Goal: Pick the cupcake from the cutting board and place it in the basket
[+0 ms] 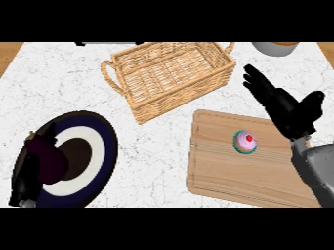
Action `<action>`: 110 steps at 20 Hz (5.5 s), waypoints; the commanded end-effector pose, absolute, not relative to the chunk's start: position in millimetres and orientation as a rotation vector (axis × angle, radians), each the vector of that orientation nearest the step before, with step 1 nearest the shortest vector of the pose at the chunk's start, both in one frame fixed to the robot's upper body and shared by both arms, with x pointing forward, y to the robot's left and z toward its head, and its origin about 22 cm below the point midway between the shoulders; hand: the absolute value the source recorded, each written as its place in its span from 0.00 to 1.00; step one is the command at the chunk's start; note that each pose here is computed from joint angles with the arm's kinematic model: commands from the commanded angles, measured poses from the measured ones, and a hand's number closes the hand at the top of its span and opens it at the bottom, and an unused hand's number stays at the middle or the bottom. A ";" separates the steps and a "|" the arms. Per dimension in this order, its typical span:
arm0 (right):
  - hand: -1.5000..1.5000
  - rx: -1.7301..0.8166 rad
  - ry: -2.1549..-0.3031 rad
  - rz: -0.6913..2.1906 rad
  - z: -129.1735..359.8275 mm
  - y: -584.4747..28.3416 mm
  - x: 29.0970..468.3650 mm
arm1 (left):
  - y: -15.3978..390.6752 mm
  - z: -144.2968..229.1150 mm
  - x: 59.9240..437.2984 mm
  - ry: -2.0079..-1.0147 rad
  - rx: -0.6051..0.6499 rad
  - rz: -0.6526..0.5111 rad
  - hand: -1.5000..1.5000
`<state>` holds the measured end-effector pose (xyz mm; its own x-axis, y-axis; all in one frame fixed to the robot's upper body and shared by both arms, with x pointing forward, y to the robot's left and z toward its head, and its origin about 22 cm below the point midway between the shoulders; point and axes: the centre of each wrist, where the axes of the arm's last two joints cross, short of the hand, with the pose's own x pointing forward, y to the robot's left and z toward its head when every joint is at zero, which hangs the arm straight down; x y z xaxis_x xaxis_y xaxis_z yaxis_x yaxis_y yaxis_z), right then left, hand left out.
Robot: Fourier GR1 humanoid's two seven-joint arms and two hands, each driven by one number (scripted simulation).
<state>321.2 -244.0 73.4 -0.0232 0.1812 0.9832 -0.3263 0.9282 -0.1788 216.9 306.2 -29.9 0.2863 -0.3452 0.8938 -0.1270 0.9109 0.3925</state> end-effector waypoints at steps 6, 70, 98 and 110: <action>1.00 0.687 -1.639 0.699 108.2 -154.0 319.7 | 295.3 78.6 284.8 -1.771 0.384 -0.374 0.50; 0.00 -0.417 -0.814 1.871 125.5 -185.0 337.4 | 277.4 82.1 293.1 -1.719 0.264 -0.376 0.50; 0.00 -0.411 -0.818 1.829 62.2 -192.4 346.6 | 294.9 77.2 291.4 -1.716 0.307 -0.379 0.50; 1.00 -0.353 -0.842 1.797 29.1 -211.4 337.7 | 292.2 72.3 284.8 -1.721 0.288 -0.377 0.50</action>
